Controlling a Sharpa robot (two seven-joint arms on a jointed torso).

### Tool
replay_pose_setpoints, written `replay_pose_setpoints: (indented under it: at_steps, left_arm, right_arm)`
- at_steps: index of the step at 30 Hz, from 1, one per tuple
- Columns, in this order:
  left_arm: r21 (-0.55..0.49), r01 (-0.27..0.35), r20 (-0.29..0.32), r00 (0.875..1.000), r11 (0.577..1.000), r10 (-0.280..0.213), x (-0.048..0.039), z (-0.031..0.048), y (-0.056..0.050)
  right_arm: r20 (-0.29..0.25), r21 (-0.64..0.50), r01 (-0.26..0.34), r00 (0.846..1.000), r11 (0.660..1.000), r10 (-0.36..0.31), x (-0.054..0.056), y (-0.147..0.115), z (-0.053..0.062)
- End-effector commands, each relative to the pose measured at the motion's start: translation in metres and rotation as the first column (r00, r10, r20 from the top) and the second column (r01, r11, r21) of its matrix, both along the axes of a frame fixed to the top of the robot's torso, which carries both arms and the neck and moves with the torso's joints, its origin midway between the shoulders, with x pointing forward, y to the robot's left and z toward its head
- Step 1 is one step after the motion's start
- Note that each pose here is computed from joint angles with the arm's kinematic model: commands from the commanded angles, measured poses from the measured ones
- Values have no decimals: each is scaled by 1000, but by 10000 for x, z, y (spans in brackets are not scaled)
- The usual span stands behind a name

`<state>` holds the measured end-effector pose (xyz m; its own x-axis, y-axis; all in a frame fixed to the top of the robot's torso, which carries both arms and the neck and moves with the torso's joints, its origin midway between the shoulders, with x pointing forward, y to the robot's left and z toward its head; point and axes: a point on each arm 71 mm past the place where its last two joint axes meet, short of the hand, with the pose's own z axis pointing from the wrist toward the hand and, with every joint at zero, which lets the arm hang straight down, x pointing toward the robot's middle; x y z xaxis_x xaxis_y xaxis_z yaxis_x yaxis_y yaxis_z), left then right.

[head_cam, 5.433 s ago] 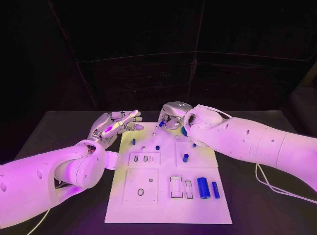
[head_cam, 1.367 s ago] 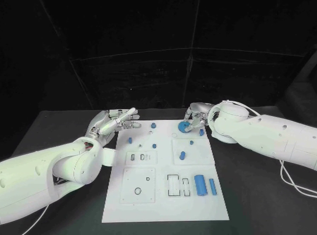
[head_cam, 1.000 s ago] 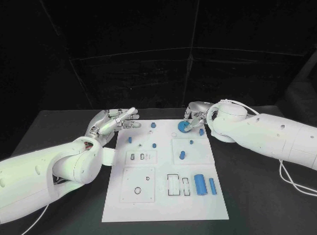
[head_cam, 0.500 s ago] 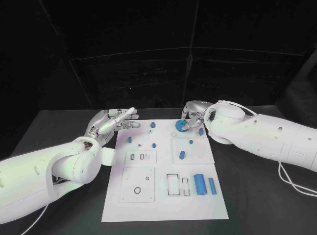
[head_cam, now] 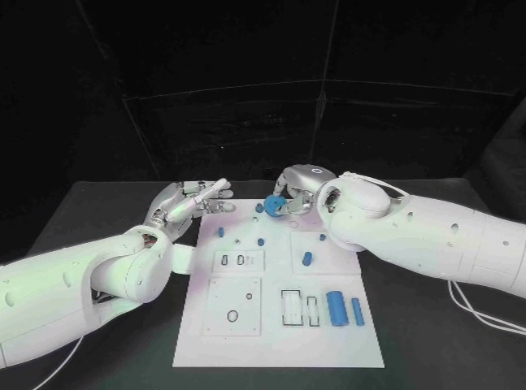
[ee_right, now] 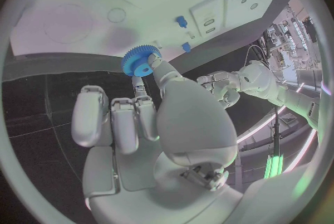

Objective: Assemble the parts on the task board

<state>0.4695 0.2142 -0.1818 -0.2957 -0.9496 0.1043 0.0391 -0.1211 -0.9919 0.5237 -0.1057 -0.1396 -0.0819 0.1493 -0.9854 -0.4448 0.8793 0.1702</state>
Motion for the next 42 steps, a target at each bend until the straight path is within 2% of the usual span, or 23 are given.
replay_pose_setpoints:
  at_steps: [1, 8, 14, 31, 42]
  left_arm:
    - [-5, 12, 7, 1000, 1000, -12, 3, 13, -4]
    - [-5, 11, 8, 1000, 1000, -11, 15, 8, -8]
    - [-4, 9, 8, 1000, 1000, -9, 25, 5, 1]
    - [-3, 8, 8, 1000, 1000, -8, 28, 4, 2]
    - [-3, 7, 7, 1000, 1000, -7, 32, 2, 5]
  right_arm:
    - [89, -4, -1, 996, 1000, 1, -9, 99, 64]
    - [78, -22, -29, 997, 999, 30, -7, 337, -14]
    - [43, -55, -42, 998, 998, 44, 14, 464, -114]
    - [-23, -119, -71, 997, 990, 69, 21, 549, -244]
    - [-30, -124, -65, 998, 990, 61, 38, 543, -269]
